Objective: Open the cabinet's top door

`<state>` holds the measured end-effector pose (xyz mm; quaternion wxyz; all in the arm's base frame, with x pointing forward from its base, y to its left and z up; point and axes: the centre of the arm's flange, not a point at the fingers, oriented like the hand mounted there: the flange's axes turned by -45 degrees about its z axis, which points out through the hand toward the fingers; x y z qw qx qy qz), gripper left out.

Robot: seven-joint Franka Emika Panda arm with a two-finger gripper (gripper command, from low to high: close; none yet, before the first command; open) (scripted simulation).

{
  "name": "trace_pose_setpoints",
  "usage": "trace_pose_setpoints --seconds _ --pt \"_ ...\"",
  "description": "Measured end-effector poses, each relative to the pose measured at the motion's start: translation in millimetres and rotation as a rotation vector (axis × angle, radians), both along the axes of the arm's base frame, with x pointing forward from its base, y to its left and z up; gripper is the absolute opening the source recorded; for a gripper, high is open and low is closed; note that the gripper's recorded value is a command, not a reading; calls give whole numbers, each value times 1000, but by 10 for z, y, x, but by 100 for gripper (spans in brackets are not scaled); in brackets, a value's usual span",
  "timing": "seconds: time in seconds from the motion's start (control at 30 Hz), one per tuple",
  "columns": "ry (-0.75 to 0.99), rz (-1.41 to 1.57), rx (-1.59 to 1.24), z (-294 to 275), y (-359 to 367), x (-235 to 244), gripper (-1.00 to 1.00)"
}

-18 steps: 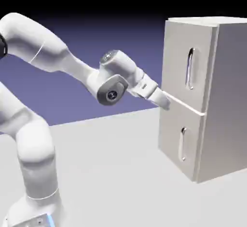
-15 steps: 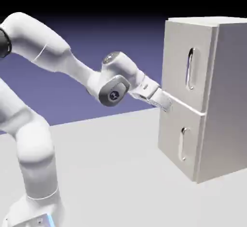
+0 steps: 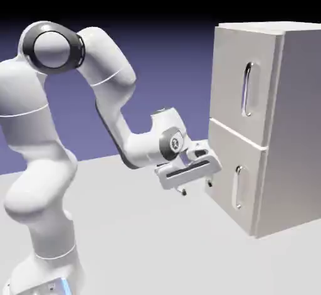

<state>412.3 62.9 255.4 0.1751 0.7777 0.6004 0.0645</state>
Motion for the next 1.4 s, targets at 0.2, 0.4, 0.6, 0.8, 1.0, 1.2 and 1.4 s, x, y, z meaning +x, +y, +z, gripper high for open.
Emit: trace_pose_setpoints --seconds 0.2,0.4,0.6,0.8,1.0,1.2,1.4 --pt "120 356 -75 -390 191 -109 0" --pt "136 709 -113 -522 398 -174 0" --pt "33 1028 -171 -377 560 -135 0" --pt "-171 1274 -306 37 592 15 0" --pt "-424 1408 -558 697 413 216 0" --pt "-650 1399 -940 1563 -26 345 0" --pt "-764 1246 -1396 2513 -667 249 0"
